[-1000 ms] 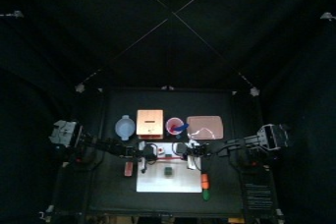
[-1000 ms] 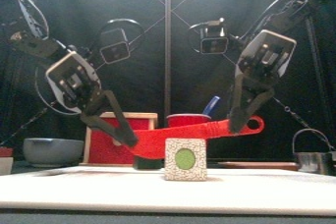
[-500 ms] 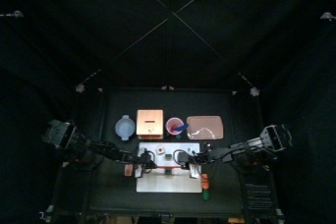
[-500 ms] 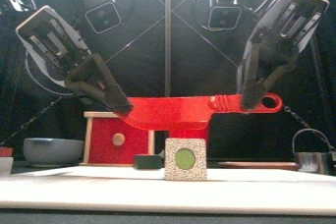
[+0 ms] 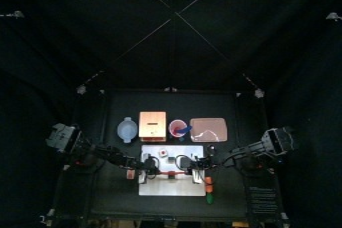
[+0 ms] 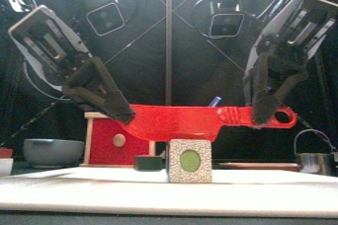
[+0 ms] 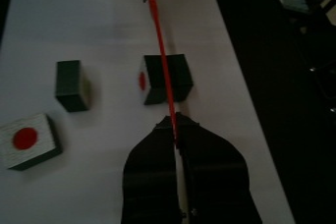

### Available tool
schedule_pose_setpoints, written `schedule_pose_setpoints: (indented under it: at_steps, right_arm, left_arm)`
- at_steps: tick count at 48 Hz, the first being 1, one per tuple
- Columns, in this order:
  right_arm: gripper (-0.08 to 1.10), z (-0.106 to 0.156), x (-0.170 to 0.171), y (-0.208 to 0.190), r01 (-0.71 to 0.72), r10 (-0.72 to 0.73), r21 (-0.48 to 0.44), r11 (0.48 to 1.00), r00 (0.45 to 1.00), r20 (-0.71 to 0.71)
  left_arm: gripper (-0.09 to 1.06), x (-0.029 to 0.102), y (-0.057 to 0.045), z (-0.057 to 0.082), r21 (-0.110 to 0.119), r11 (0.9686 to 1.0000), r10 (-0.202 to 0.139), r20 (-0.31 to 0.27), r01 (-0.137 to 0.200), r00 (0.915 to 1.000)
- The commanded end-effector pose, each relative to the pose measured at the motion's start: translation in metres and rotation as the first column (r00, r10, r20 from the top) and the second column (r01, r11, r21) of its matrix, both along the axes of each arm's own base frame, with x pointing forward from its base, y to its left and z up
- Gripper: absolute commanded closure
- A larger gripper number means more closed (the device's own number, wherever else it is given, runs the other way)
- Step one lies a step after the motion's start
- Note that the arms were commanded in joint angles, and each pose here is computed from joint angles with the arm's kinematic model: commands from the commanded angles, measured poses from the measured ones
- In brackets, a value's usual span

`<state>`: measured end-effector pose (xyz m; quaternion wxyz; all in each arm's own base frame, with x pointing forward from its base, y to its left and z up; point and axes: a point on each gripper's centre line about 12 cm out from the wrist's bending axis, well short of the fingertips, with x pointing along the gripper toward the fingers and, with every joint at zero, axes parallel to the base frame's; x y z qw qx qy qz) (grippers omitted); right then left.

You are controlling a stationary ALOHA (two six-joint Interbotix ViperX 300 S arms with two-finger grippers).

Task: Cut the sushi into 4 pieces with the knife
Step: Cut the sushi into 4 pieces

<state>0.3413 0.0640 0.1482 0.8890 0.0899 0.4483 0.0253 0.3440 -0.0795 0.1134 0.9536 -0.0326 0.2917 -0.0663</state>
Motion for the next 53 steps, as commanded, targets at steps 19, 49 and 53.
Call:
schedule_pose_setpoints:
  at_steps: [19, 49, 53]
  right_arm:
    - [0.91, -0.035, 0.012, -0.001, 0.013, -0.014, -0.011, 1.000, 0.998, -0.060]
    - [0.91, -0.029, 0.015, 0.019, 0.002, -0.001, 0.032, 0.999, 0.999, -0.049]
    - [0.91, -0.026, 0.016, 0.019, 0.000, 0.001, 0.034, 0.999, 0.999, -0.040]
  left_arm:
    - [0.78, 0.006, 0.006, -0.059, 0.017, 0.9983, 0.058, -0.150, -0.056, 0.9870]
    - [0.78, 0.006, -0.014, -0.053, -0.011, 0.9992, 0.036, -0.137, -0.038, 0.9899]
    - [0.78, 0.007, -0.016, -0.047, -0.019, 0.9991, 0.036, -0.122, -0.039, 0.9918]
